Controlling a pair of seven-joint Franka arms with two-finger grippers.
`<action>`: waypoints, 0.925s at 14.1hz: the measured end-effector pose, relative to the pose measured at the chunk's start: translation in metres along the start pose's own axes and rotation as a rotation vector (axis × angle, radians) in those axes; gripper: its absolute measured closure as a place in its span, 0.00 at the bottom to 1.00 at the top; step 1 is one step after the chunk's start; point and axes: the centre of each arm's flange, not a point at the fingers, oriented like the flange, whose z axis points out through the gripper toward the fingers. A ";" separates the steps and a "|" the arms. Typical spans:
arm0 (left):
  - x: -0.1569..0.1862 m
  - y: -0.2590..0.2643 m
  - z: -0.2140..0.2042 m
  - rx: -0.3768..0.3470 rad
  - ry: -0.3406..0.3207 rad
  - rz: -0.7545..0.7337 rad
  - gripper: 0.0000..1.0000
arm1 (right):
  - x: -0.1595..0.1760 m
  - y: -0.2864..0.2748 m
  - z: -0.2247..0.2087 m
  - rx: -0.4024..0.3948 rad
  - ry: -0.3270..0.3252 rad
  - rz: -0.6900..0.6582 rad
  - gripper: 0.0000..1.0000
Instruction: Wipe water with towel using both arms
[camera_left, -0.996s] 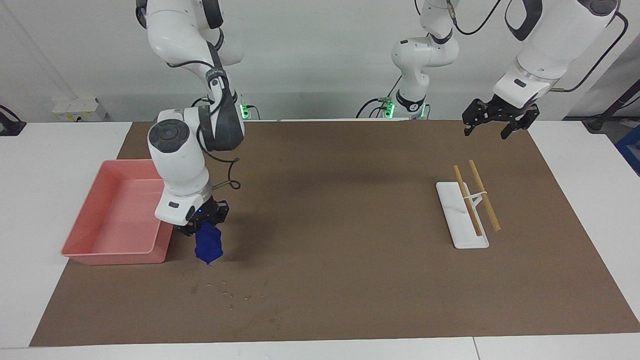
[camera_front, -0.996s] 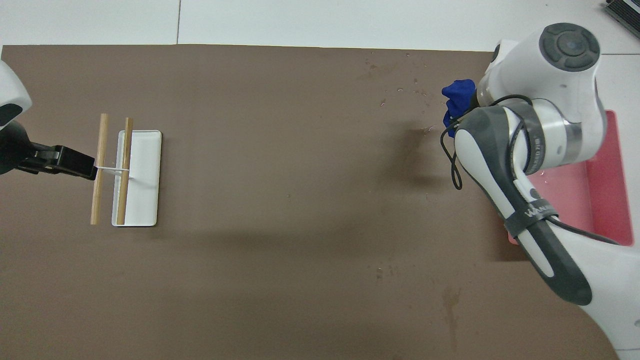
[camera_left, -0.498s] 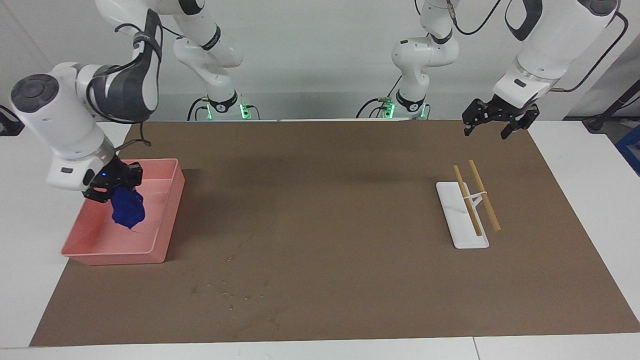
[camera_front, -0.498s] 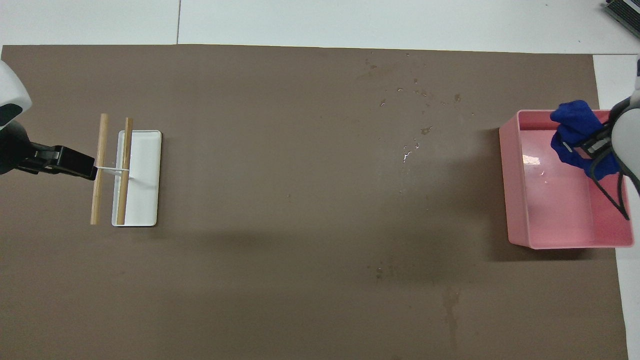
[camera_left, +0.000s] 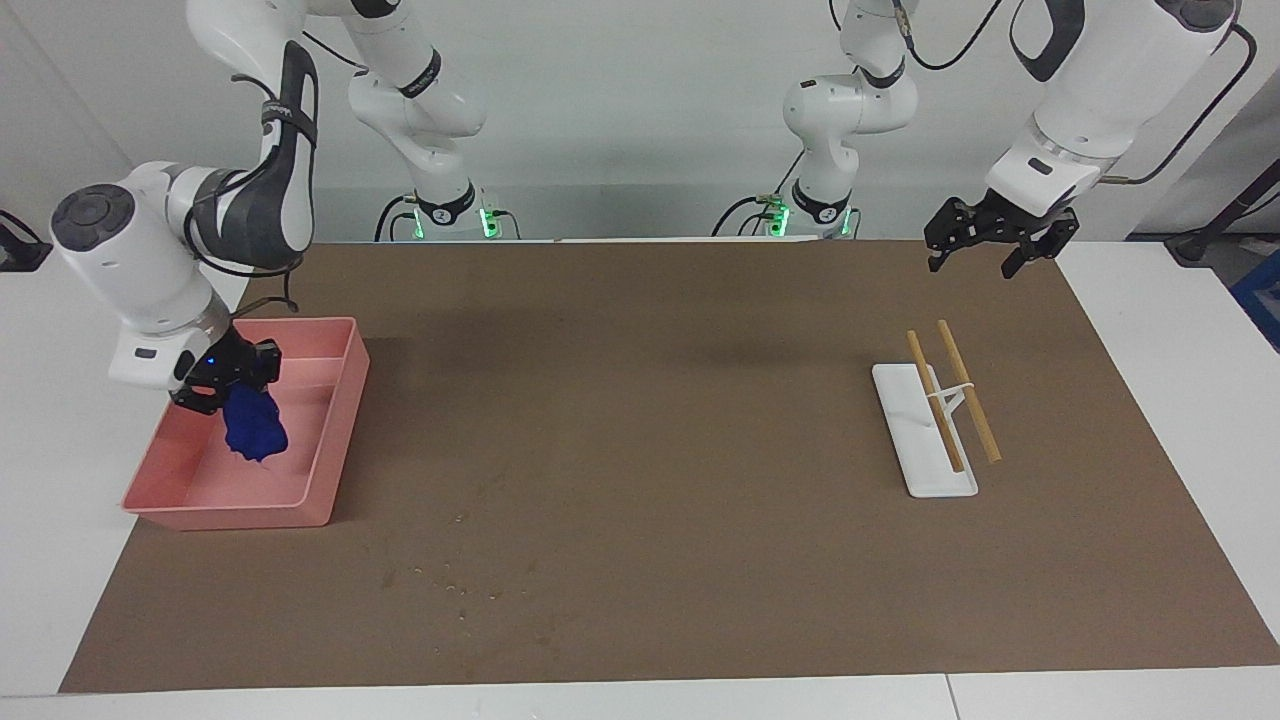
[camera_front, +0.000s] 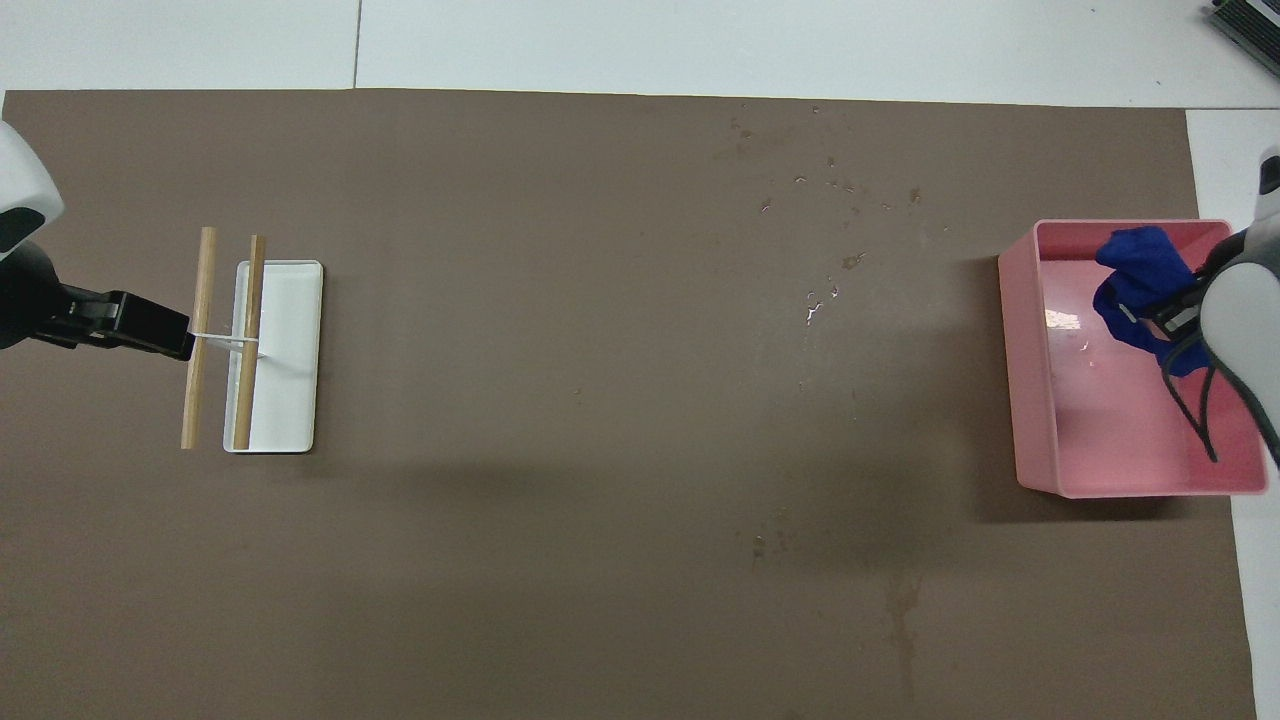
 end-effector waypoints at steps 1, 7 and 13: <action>0.000 0.000 0.000 0.000 0.000 0.000 0.00 | -0.001 0.000 -0.005 -0.007 0.005 -0.021 0.57; 0.000 0.000 0.000 0.000 0.000 0.000 0.00 | 0.007 -0.038 -0.093 0.001 0.086 -0.031 0.00; 0.000 0.000 0.000 0.000 0.000 0.000 0.00 | 0.047 -0.160 -0.209 0.099 0.061 0.314 0.00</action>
